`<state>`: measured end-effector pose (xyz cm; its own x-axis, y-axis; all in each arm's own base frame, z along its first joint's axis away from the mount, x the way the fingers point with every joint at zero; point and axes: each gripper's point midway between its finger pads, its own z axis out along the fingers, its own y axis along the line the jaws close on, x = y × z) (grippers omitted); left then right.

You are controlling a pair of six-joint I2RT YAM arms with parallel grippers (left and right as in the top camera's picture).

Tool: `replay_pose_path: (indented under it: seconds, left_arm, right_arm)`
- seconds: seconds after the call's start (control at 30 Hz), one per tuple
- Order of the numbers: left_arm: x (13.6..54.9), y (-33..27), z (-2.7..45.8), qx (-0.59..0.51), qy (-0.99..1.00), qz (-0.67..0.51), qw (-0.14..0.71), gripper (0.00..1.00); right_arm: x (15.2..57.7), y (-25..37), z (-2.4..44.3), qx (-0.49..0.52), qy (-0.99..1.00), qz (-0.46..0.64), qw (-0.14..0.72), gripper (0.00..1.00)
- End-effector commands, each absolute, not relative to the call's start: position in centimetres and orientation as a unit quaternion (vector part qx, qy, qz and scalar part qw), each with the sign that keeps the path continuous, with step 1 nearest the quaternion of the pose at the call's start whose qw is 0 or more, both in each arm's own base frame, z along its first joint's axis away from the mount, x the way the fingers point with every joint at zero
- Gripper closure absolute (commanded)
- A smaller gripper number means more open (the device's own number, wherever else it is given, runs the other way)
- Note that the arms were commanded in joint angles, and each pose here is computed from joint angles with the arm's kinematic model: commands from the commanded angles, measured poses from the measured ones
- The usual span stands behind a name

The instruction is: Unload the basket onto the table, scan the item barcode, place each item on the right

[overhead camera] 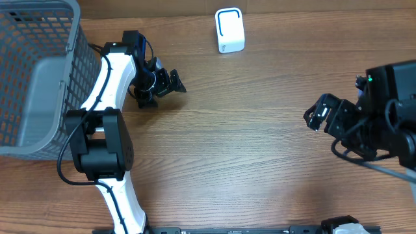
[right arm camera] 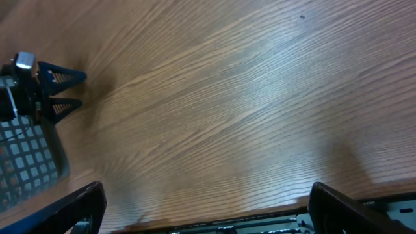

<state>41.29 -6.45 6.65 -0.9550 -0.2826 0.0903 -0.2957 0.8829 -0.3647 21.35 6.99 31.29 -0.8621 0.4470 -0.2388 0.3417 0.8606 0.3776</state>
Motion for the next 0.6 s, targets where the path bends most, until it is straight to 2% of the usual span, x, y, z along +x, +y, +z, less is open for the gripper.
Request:
replay_pose_path:
  seconds: [0.0,0.23,0.4,0.57]
  left_arm:
    - [41.8,-6.4,7.3,0.138,-0.972,0.191,0.004,0.0]
    - [41.8,-6.4,7.3,0.138,-0.972,0.191,0.004,0.0]
    - [41.8,-6.4,7.3,0.138,-0.972,0.191,0.004,0.0]
    - [41.8,-6.4,7.3,0.138,-0.972,0.191,0.004,0.0]
  right_arm:
    - [20.7,6.7,31.9,0.198,0.949,0.163,0.181,0.0]
    - [20.8,6.5,31.6,0.164,0.945,0.166,0.229,0.0]
    - [20.1,6.3,31.4,0.143,0.916,0.196,0.32,0.0]
    - [19.2,6.1,31.1,0.075,0.87,0.208,0.442,0.0]
